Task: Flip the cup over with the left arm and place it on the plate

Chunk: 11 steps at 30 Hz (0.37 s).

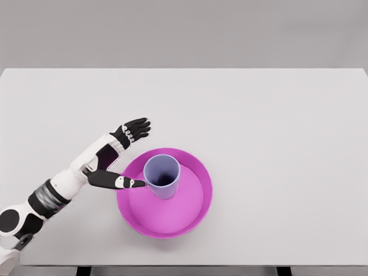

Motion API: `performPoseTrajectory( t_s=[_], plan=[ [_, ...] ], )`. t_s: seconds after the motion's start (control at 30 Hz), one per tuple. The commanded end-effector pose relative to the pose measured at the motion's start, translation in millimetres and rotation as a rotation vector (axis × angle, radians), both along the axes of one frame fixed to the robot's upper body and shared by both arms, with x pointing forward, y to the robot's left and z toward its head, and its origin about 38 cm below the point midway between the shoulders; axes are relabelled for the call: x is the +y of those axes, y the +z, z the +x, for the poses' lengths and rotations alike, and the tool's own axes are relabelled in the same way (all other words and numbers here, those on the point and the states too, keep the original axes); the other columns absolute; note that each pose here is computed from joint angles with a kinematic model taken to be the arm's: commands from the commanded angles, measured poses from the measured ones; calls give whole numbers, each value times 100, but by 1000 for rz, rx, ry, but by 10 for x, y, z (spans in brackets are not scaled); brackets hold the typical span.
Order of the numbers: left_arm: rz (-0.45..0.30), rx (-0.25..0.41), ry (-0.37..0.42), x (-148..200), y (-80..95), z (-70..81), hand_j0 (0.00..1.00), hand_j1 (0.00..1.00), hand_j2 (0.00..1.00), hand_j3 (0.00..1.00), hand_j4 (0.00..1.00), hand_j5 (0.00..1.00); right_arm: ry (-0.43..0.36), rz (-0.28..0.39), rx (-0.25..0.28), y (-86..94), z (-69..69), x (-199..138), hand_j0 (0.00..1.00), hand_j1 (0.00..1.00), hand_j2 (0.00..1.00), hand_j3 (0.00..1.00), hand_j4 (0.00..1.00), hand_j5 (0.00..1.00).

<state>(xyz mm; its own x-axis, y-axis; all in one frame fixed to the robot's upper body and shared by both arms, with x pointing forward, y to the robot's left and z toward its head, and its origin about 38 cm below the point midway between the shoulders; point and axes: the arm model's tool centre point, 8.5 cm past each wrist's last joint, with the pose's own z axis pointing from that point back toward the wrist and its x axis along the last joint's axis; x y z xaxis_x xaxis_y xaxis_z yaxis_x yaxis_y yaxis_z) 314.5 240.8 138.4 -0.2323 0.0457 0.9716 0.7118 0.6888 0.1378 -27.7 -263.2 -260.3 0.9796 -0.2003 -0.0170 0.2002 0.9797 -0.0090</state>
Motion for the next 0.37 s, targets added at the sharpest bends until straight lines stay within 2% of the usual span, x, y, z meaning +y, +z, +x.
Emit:
performPoseTrajectory(
  t_s=[0.0,0.03,0.17,0.23,0.33],
  plan=[
    [61,-94,24,243,182,51,100,100,100,100,100,100,0,0,0,0,0,0,100,100,100,100,100,100],
    [100,-137,55,429,334,114,100,100,100,100,100,100,0,0,0,0,0,0,100,100,100,100,100,100],
    [229,-257,112,796,683,213,100,100,100,100,100,100,0,0,0,0,0,0,100,100,100,100,100,100],
    [243,-292,130,847,777,244,100,100,100,100,100,100,0,0,0,0,0,0,100,100,100,100,100,100],
    [245,-302,136,858,808,261,100,100,100,100,100,100,0,0,0,0,0,0,100,100,100,100,100,100]
  ],
)
